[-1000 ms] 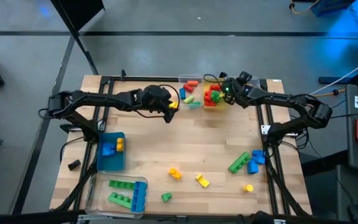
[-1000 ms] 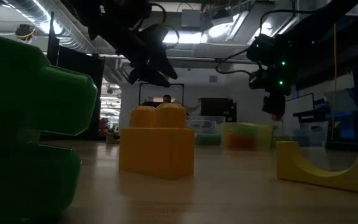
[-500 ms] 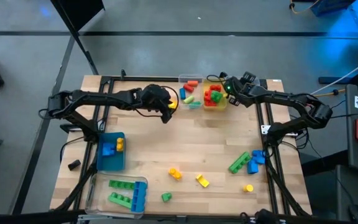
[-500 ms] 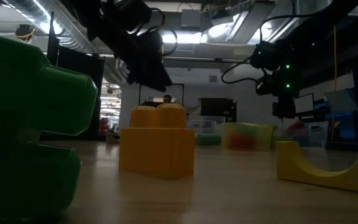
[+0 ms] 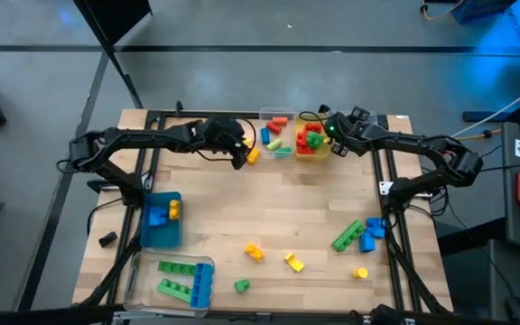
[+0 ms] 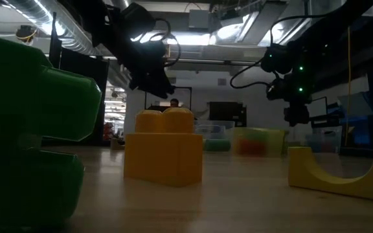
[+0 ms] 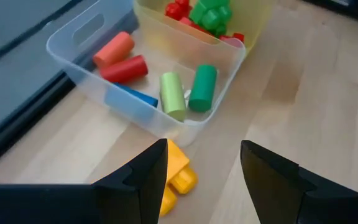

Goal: Sort blocks by size
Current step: Put the brown arch block into the top right transparent bin

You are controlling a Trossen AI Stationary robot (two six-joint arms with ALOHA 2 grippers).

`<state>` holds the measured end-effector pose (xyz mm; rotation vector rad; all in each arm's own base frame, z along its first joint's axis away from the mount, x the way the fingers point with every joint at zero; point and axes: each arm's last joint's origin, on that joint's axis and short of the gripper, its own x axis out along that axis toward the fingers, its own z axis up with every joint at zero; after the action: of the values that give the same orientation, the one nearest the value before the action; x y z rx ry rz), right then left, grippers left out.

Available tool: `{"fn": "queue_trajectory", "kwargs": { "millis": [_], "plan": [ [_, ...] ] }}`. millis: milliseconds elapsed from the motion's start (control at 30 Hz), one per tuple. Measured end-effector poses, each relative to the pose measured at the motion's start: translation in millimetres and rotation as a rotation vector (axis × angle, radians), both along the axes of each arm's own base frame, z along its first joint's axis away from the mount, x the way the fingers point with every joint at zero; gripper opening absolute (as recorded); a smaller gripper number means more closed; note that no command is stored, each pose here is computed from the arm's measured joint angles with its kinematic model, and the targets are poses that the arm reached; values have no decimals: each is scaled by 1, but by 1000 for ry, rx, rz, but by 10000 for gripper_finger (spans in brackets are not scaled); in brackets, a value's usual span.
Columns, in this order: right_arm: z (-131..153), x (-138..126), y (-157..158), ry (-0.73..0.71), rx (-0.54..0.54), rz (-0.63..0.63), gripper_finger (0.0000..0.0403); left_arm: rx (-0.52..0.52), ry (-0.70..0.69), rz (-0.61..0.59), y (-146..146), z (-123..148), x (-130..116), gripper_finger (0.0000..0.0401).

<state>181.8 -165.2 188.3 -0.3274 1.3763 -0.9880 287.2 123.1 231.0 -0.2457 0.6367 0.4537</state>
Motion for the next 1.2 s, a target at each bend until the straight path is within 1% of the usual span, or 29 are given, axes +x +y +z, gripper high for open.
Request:
{"fn": "queue_trajectory", "kwargs": {
  "millis": [133,200,333,400,500,600,733,867,1067,1200],
  "plan": [
    [5,-4,2,22,-20,-17,208,-66,3,74,6,-2,-5,186],
    [8,-6,4,14,-28,-19,208,-100,55,136,13,-4,-12,186],
    [17,-9,6,-17,-52,-20,208,-133,187,282,31,-11,-32,186],
    [21,-11,7,-32,-62,-20,208,-154,235,323,40,-14,-42,186],
    [26,-13,9,-62,-63,-10,208,-156,295,342,50,-17,-55,186],
    [30,-13,12,-119,-30,28,209,-146,344,330,58,-18,-64,186],
    [34,-13,15,-193,17,82,209,-142,412,216,62,-24,-69,186],
    [36,-13,16,-220,37,104,209,-157,485,141,63,-37,-68,186],
    [36,-13,16,-229,50,114,209,-206,576,123,67,-62,-63,186],
    [35,-13,17,-239,63,125,209,-153,622,168,71,-65,-63,186]
  ]
}}
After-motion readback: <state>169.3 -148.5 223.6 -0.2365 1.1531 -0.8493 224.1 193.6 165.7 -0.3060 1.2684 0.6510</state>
